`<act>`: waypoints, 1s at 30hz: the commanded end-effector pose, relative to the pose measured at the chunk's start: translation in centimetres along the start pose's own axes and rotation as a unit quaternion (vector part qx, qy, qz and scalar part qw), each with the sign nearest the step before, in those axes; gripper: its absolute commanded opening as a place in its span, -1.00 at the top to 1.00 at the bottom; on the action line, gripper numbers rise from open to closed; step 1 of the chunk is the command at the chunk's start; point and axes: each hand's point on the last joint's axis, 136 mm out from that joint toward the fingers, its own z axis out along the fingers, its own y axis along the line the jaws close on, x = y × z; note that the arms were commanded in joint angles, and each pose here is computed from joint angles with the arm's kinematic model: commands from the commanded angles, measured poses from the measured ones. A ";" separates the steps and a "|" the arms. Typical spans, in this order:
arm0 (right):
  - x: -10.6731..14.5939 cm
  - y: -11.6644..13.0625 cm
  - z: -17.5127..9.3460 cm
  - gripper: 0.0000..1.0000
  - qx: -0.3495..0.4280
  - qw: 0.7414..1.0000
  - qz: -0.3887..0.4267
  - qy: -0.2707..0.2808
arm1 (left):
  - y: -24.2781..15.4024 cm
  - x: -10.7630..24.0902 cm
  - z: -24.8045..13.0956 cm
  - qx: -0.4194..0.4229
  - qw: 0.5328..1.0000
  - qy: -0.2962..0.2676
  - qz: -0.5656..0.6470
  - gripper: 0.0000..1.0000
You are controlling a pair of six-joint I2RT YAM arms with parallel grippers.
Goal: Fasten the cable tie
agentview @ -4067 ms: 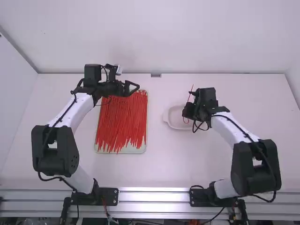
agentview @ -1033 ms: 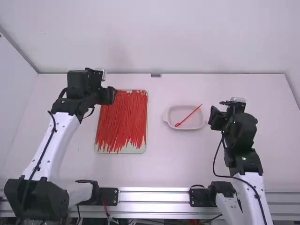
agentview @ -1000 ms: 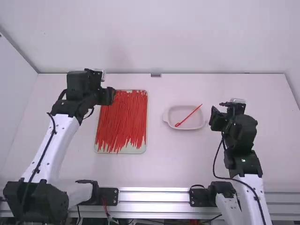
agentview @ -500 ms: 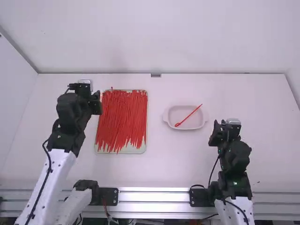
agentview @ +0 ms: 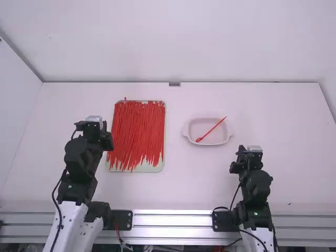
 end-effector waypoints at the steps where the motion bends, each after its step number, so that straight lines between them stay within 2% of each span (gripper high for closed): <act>1: -0.2 0.0 -0.1 0.99 0.000 1.000 0.001 -0.013 | 0.2 0.9 -0.6 -0.004 1.000 -0.007 0.003 1.00; 9: -1.9 0.0 -0.7 1.00 0.000 0.999 0.000 -0.053 | 0.2 4.7 -1.5 -0.004 1.000 -0.007 0.003 1.00; 24: -2.0 0.0 -0.7 1.00 0.000 0.999 0.000 -0.053 | 0.2 10.5 -1.7 -0.004 1.000 -0.007 0.003 1.00; 30: -2.0 0.0 -0.7 1.00 0.000 0.999 0.000 -0.053 | 0.2 11.6 -1.7 -0.004 1.000 -0.013 0.003 1.00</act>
